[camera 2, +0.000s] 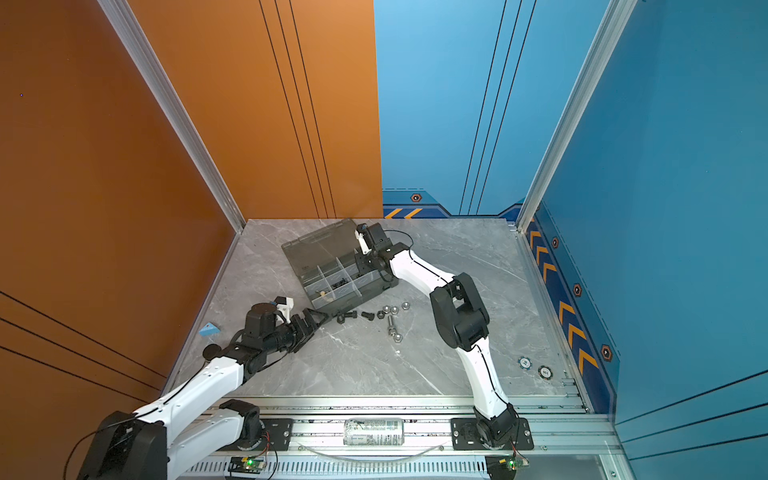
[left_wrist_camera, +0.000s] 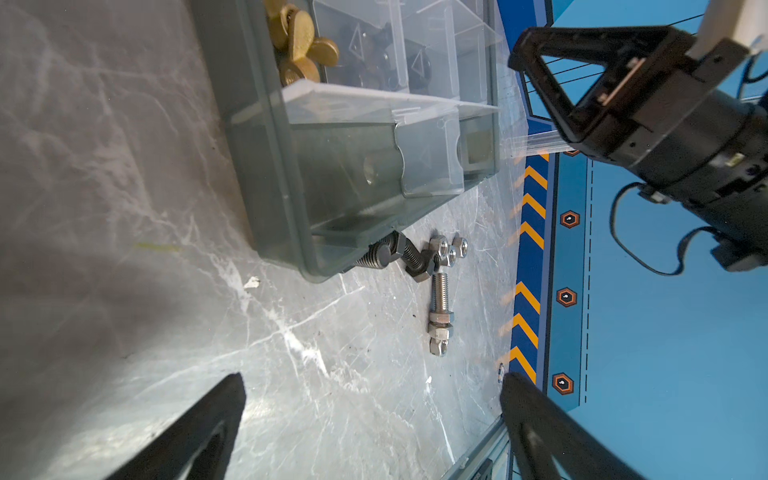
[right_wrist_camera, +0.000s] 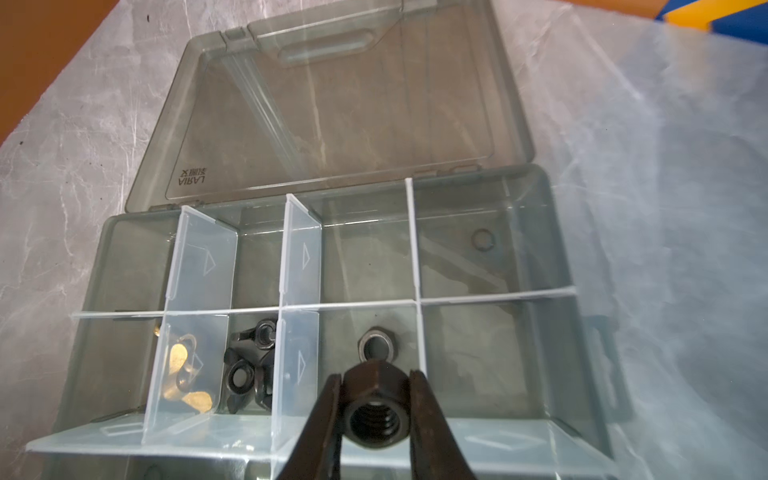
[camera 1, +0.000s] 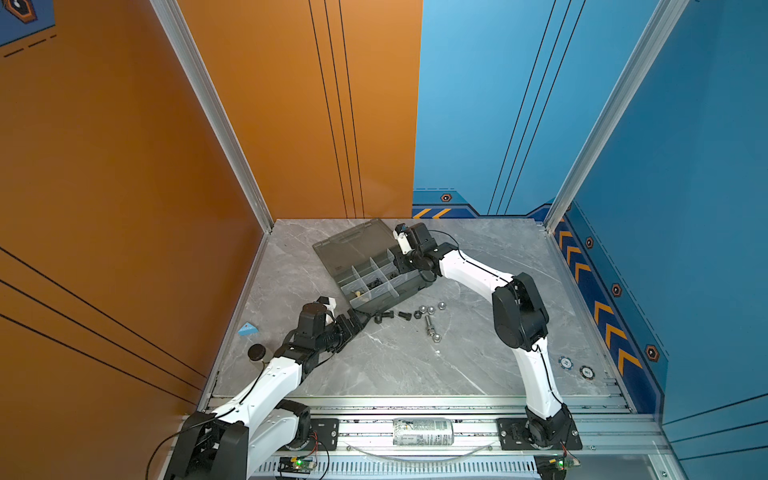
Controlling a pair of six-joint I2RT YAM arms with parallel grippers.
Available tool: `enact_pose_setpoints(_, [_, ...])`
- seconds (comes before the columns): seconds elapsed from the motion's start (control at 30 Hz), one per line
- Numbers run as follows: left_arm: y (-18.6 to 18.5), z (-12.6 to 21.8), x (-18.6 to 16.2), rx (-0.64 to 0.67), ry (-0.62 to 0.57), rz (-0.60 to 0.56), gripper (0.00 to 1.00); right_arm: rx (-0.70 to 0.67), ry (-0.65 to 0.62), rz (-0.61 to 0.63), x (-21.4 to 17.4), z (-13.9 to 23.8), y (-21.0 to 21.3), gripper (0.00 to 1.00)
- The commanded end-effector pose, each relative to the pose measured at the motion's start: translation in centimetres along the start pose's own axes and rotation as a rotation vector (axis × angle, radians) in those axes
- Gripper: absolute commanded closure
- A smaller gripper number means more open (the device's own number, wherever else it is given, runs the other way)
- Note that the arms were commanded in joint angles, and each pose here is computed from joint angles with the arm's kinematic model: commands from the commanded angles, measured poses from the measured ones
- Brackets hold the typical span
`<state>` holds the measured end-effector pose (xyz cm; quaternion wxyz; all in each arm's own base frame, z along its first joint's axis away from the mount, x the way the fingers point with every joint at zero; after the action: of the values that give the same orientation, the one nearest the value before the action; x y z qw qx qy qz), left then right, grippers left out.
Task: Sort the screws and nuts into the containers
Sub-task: 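Lift the black hex nut and carry it over the box with the right gripper, then open the right gripper to drop the hex nut into its compartment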
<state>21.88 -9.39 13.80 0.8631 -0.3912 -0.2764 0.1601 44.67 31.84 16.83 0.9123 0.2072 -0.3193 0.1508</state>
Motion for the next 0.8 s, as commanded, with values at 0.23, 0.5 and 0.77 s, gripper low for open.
enact_pose_setpoints(0.23, [0.1, 0.5, -0.1, -0.019, -0.006, 0.01, 0.02, 0.046, 0.013, 0.003, -0.1, -1.3, 0.8, 0.95])
enact_pose_setpoints(0.5, [0.3, 0.5, -0.1, -0.007, -0.01, 0.019, 0.02, 0.032, 0.068, 0.029, -0.4, -1.3, 0.8, 0.61])
enact_pose_setpoints(0.77, [0.3, 0.6, -0.2, -0.003, -0.01, 0.02, 0.02, 0.03, 0.115, 0.082, 0.3, 1.5, 1.3, 0.55])
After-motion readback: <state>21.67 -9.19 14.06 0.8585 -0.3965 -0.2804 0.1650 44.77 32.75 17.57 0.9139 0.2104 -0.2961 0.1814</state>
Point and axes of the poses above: each gripper's point midway between its finger pads, its own z axis back along the fingers, its own y axis along the line the jaws close on, x = y × z, the point moved 8 cm from there along z, back along the fingers, and after that the axes turned 8 degrees about -z, right-handed, at the moved point
